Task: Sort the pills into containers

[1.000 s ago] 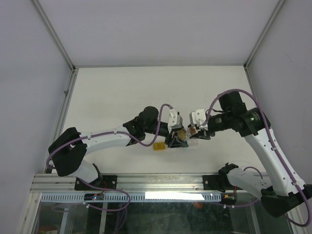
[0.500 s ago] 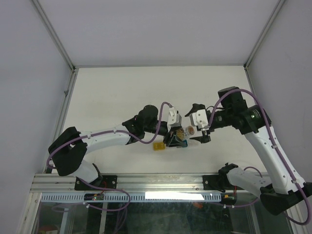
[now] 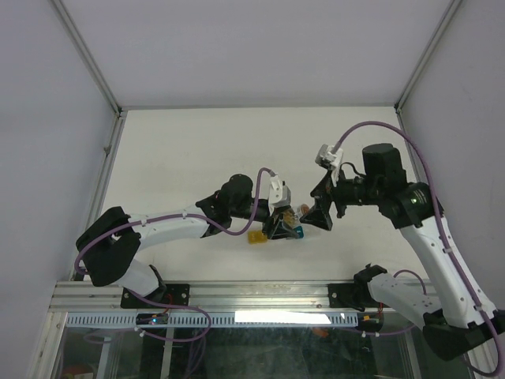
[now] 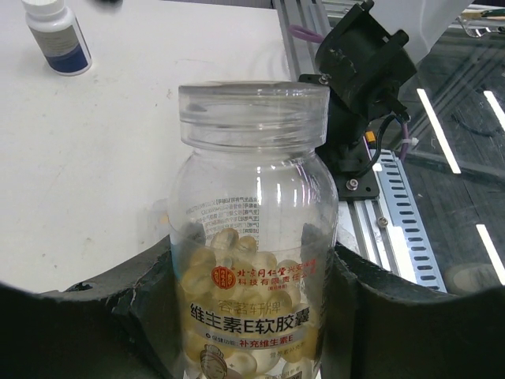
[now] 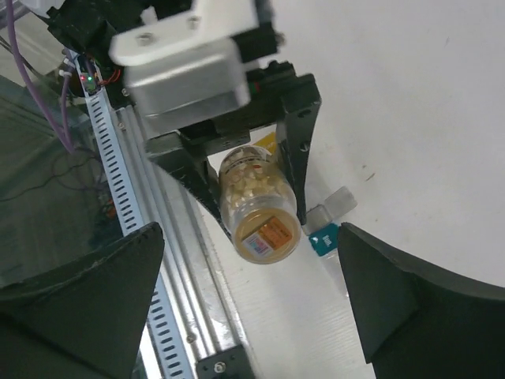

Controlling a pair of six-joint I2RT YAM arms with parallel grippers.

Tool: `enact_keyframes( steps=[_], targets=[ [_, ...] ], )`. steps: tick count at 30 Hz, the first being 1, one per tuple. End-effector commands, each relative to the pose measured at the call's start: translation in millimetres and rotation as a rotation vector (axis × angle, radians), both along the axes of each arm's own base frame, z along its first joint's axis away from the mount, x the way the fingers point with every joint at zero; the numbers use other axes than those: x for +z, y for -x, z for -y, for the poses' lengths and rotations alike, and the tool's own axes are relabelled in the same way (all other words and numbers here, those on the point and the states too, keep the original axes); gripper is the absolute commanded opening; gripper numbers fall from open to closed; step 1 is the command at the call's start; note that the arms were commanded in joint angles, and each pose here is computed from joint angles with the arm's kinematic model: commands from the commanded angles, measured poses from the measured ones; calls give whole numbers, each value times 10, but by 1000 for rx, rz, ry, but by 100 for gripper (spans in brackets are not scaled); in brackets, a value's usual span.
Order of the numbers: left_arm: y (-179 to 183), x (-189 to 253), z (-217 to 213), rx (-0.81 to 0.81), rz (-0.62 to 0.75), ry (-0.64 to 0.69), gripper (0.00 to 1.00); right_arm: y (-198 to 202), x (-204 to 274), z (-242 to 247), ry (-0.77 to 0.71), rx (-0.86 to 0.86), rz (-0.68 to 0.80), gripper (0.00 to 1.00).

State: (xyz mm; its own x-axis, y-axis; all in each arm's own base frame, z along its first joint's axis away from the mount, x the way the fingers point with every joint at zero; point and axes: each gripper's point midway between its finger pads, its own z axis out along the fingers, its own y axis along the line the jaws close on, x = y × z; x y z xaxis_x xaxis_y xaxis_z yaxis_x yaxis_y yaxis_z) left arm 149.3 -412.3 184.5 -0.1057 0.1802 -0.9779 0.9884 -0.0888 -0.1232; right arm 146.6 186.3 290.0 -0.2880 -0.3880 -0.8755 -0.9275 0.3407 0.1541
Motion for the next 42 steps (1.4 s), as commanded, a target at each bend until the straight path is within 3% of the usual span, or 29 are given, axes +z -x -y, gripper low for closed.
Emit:
enact_keyframes(
  steps=[1, 6, 13, 18, 22, 24, 27, 31, 42],
  targets=[
    [-22, 413, 33, 11, 68, 116, 0, -174, -160, -69, -4, -113, -178, 92],
    [-19, 415, 22, 13, 71, 115, 0, -233, -248, -107, 1, -123, -226, 85],
    [-31, 414, 20, 18, 77, 111, 0, -157, -263, -116, 5, -89, -249, 61],
    [-34, 412, 26, 16, 77, 108, 0, -99, -243, -117, 10, -57, -239, 51],
    [6, 415, 27, -7, 69, 107, 0, -40, -216, -147, 32, 33, -171, 36],
    [47, 405, 30, -34, 62, 104, 0, -10, -163, -153, 46, 140, -48, 30],
    [115, 366, 40, -81, 41, 89, 0, 122, -82, -132, 56, 456, 329, 31],
    [166, 340, 41, -114, 29, 80, 0, 120, -132, -48, 157, 740, 719, 50],
    [130, 338, -40, -94, 27, 72, 0, -96, 4, -151, 155, 721, 746, 50]
  ],
)
